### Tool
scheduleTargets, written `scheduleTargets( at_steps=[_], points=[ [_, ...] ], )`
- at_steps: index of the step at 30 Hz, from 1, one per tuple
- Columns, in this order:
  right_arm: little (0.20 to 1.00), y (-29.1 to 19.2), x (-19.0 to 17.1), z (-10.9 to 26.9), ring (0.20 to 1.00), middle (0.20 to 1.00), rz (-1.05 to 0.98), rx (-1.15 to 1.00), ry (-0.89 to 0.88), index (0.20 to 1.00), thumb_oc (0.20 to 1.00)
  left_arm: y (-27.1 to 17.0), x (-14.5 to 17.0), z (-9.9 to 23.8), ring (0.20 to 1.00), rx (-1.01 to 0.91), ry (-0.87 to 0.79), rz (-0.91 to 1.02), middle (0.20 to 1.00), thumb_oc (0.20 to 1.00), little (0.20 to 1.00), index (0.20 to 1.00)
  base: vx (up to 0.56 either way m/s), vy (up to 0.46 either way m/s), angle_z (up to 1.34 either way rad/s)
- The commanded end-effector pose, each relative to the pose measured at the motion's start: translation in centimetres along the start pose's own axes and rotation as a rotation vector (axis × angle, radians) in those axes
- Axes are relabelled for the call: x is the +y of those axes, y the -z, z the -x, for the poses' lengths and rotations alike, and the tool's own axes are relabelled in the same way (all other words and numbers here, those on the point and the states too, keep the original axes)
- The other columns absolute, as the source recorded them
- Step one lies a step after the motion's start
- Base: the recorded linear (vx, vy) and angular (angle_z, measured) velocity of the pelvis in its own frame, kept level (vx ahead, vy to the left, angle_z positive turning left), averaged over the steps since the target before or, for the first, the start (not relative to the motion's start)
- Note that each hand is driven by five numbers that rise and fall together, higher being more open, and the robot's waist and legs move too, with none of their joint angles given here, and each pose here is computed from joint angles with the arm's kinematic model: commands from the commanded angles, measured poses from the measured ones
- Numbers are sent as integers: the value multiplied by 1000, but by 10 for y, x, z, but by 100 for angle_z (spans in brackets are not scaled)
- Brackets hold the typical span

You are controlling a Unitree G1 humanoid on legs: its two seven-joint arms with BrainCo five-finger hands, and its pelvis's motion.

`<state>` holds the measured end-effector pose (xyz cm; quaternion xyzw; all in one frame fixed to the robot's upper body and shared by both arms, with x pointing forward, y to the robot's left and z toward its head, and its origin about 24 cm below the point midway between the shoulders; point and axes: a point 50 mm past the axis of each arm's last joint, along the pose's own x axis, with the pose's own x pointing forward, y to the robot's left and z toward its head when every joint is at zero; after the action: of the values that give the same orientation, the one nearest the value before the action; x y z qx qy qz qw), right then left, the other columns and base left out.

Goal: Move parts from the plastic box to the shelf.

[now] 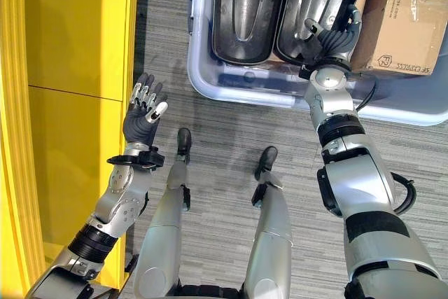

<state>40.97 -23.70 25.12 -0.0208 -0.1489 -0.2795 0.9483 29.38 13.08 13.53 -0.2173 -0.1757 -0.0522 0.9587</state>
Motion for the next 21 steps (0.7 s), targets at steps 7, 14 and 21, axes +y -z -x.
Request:
scheduleTargets(
  at_steps=[7,14,21],
  points=[
    [1000,-19,-17,-6,1000,1000,-65,-100,66,1000,1000,-31,-5,1,1000,-145,55,1,1000,1000,1000,1000,0,0,0],
    [1000,-18,-21,-3,1000,1000,-85,-123,80,1000,1000,-31,-3,2,1000,-147,44,-5,1000,1000,1000,1000,0,0,0],
    [1000,-13,-23,-4,1000,1000,-84,-102,93,1000,1000,-31,-3,3,1000,-144,50,-6,1000,1000,1000,1000,0,0,0]
  ],
)
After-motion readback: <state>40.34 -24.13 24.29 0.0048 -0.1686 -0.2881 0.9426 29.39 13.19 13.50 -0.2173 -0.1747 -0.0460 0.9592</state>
